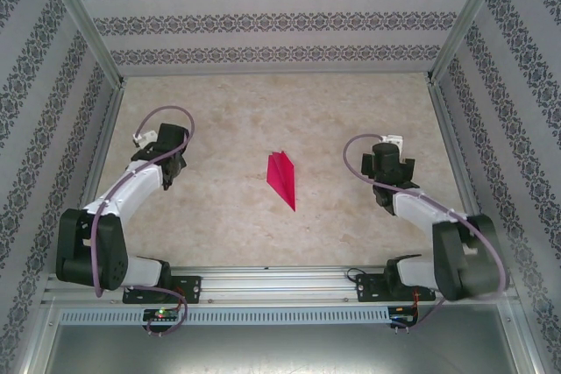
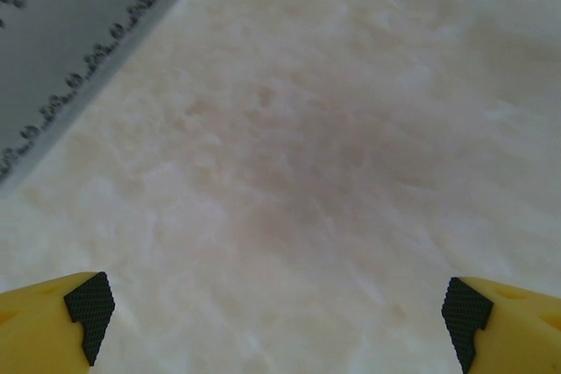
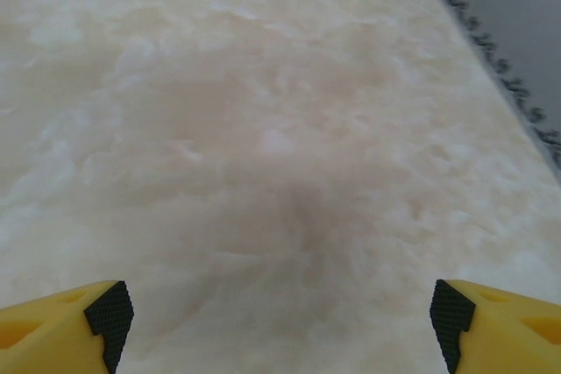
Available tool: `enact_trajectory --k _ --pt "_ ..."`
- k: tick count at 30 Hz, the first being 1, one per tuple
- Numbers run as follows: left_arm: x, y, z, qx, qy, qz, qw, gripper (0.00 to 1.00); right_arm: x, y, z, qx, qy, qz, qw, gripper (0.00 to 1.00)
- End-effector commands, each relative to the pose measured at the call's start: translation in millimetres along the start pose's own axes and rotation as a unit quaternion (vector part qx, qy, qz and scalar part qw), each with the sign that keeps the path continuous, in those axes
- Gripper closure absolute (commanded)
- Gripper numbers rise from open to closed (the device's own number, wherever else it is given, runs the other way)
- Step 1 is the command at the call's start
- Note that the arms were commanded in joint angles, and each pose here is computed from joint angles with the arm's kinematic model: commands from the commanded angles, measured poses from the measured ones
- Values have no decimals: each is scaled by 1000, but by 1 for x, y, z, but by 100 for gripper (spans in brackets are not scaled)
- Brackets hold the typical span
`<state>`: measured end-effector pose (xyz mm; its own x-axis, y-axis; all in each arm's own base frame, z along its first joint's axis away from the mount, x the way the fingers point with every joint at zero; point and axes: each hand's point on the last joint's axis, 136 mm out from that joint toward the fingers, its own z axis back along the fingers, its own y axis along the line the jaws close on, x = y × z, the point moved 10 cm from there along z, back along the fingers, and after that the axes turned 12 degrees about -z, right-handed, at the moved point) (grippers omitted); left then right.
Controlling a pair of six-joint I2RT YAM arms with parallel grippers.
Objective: Fold a paper plane with a square sheet of paper (pick it up from the middle)
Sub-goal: Reset both arms
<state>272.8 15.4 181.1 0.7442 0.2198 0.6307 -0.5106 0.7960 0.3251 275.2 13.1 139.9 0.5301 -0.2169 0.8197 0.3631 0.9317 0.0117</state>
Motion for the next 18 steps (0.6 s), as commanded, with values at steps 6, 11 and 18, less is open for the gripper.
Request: enact_trajectory --k 6,11,18 --pt "-3 -16 -33 10 -205 1 979 0 30 3 -28 152 -94 -28 984 11" --pt "-1 -31 -44 -60 -250 -40 966 0 -1 0 -16 194 -167 -18 966 9" --pt "-13 -42 -40 -184 -287 -97 935 0 13 -2 -24 124 -138 -39 982 2"
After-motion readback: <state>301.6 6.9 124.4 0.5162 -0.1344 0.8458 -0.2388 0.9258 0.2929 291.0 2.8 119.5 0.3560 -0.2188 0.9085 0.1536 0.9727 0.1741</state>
